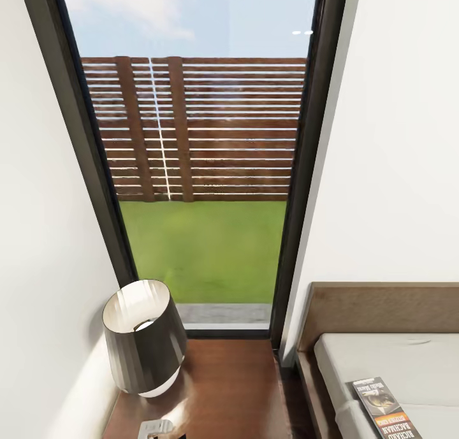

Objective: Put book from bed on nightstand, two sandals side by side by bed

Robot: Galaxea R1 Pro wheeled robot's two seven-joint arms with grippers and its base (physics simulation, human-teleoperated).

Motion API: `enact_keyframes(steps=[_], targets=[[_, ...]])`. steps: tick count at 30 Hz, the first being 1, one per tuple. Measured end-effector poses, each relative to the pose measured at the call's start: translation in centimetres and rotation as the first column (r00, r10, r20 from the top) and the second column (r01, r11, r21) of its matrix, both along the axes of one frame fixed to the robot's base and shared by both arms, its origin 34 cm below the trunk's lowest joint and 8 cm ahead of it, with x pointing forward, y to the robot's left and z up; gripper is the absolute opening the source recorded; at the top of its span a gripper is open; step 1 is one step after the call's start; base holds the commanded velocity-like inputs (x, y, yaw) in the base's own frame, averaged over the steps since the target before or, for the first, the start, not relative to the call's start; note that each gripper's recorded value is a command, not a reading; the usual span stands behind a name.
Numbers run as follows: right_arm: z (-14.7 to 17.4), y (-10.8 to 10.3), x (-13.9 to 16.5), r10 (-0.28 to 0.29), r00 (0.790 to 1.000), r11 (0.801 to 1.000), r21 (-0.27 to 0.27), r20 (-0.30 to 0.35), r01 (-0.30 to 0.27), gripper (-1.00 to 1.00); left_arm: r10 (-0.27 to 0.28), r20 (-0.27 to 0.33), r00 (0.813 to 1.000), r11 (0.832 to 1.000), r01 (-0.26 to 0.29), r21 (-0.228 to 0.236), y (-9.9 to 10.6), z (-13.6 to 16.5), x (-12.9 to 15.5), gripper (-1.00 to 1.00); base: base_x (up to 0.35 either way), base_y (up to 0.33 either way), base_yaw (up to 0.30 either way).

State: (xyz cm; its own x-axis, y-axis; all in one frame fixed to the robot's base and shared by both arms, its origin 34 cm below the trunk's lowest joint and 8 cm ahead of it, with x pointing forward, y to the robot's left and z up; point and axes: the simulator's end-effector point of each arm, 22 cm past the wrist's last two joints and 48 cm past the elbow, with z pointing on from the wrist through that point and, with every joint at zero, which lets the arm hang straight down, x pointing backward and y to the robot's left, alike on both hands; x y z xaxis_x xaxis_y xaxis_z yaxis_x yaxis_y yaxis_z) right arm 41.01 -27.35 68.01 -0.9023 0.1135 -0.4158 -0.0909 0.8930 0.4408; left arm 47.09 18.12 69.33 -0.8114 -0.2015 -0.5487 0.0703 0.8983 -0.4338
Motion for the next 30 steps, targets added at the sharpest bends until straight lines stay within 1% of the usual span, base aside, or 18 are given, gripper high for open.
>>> enact_keyframes(steps=[13, 30], targets=[[0.03, -0.1, 0.07, -0.005, 1.0, 1.0, 0.002, 0.001, 0.005, 1.0, -0.001, -0.001, 1.0, 1.0, 0.001, -0.001, -0.03, -0.03, -0.06, 1.0, 0.0, 0.0, 0.0], [-0.67, -0.1, -0.69, -0.004, 1.0, 1.0, 0.001, -0.023, 0.004, 1.0, -0.001, -0.024, 1.0, 1.0, 0.001, -0.001, -0.03, -0.84, -0.72, 1.0, 0.0, 0.0, 0.0]])
